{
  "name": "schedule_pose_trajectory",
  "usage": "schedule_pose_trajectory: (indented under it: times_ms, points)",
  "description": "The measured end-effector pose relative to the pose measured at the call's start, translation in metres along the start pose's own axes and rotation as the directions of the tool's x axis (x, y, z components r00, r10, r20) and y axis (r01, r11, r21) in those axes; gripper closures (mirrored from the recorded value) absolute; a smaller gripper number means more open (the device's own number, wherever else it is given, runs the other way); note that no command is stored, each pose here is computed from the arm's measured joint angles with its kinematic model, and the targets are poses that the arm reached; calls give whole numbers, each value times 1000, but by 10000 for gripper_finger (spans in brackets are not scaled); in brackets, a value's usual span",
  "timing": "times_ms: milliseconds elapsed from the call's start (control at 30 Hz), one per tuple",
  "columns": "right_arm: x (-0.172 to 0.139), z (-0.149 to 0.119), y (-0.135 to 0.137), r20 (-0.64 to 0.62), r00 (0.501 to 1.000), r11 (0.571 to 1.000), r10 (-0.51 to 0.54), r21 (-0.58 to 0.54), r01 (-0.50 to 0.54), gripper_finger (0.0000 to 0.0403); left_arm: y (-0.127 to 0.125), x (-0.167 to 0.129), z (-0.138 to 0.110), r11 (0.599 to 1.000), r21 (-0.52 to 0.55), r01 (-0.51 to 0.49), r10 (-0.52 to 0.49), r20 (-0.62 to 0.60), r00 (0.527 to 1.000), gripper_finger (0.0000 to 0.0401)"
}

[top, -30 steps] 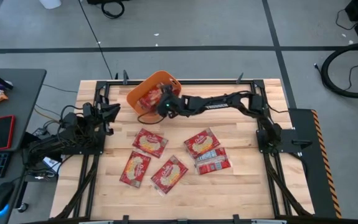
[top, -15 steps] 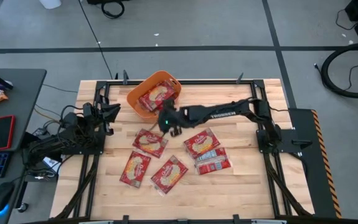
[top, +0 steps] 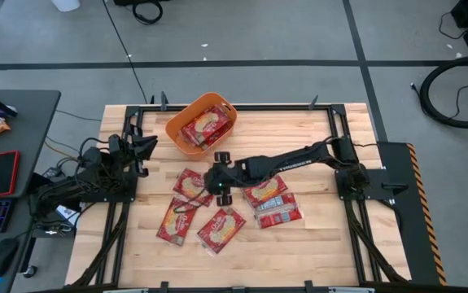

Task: Sort popcorn bags into baskets
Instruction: Put the red popcorn bag into the orange bin

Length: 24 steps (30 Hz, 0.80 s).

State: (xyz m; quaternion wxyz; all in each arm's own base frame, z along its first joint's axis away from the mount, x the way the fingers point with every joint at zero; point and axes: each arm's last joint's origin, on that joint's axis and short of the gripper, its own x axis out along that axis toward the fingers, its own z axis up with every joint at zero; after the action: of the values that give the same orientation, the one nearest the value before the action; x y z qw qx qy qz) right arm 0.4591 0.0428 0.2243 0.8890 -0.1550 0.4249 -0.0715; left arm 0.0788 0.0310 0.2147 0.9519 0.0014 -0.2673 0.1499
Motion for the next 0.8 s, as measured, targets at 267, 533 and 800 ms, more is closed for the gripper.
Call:
schedule_pose_trajectory:
  times_ms: [267, 533, 800]
  points:
    - [17, -27, 14, -55, 997, 983, 52, 178, -42, 168, 0, 0, 0, 1000, -3, 0, 0, 0, 1000, 344]
    - [45, -62, 12, 3, 995, 900, 96, 427, -88, 181, 0, 0, 0, 1000, -3, 0, 0, 0, 1000, 344]
    - [57, -77, 0, 26, 994, 855, 103, 509, -102, 192, 0, 0, 0, 1000, -3, 0, 0, 0, 1000, 344]
